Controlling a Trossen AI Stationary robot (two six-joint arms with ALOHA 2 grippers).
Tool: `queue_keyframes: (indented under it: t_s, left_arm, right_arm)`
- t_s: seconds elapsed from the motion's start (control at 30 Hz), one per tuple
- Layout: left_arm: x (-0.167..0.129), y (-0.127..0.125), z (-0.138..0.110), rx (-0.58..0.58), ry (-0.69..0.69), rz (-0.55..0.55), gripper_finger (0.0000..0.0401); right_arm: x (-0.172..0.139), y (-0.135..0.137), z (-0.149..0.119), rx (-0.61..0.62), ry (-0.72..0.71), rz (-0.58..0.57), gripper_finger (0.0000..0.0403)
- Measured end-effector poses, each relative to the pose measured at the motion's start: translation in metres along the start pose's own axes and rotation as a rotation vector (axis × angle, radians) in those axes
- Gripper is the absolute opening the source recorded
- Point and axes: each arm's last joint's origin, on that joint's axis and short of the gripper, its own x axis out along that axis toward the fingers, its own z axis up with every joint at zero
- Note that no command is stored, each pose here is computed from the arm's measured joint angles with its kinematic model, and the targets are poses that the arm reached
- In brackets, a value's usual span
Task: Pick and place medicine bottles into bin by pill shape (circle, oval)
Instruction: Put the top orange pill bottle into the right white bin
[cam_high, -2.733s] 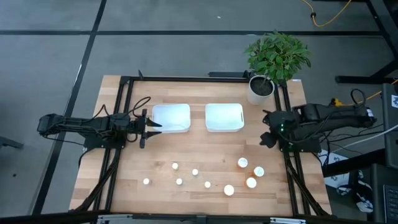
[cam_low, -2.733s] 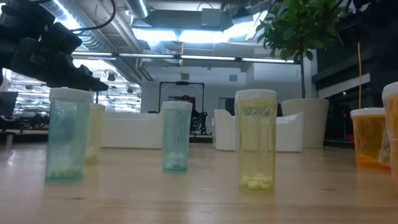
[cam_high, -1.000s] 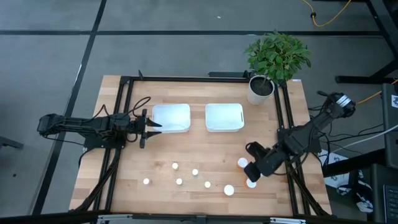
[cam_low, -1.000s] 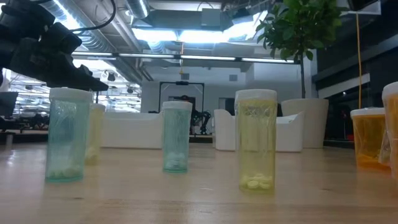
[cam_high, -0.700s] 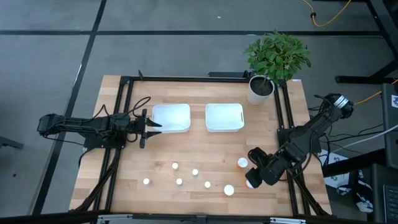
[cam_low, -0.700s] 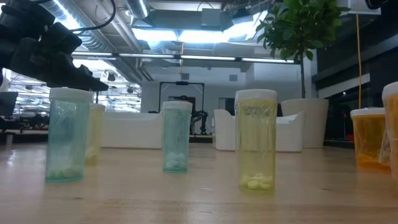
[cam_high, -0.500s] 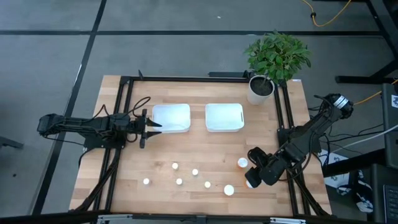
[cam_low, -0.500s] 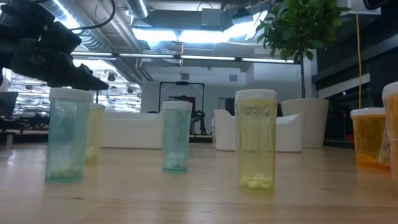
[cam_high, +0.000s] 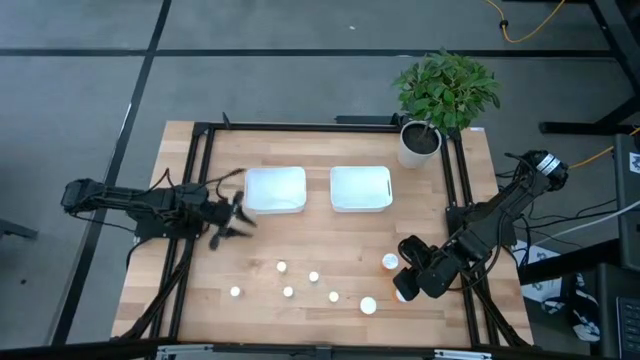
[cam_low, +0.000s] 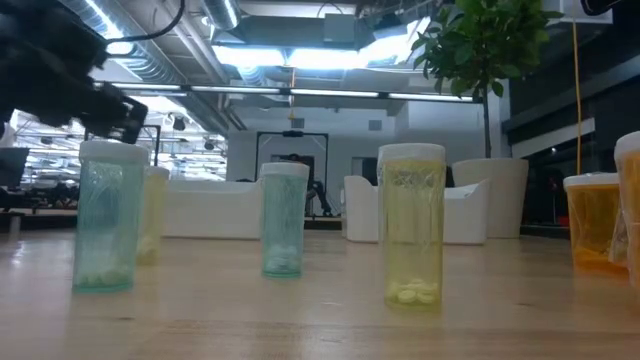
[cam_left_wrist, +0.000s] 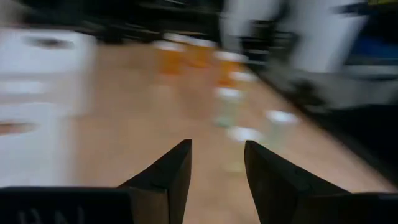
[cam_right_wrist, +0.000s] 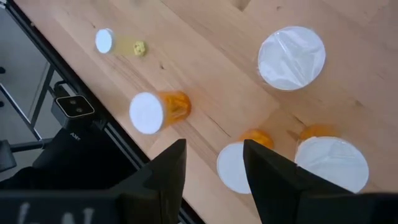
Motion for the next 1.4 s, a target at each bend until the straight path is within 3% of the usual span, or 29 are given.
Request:
queue_keyframes:
  t_s: [0.1,0.37,0.67,0.93,1.4]
  left_arm:
    - [0.004,-0.010,-0.003,-0.071,0.039,-0.068,0.0141]
    - [0.014,-0.033,-0.016,-0.119,0.203,0.033,0.0141]
    - [0.028,-0.062,0.036,-0.066,0.368,0.121,0.0141]
    - [0.057,-0.074,0.040,-0.026,0.600,0.228,0.0141]
    - [0.072,-0.073,0.061,-0.001,0.571,0.245,0.0141]
  right_arm:
    - [0.000,0.000,0.000,0.000,0.001,0.000,0.0161]
    - [0.000,0.000,0.000,0.000,0.002,0.000,0.0161]
    - [0.000,0.000,0.000,0.000,0.002,0.000,0.0161]
    - [0.000,0.000,0.000,0.000,0.001,0.000,0.0161]
    - [0.000,0.002,0.003,-0.006,-0.041,0.026,0.0161]
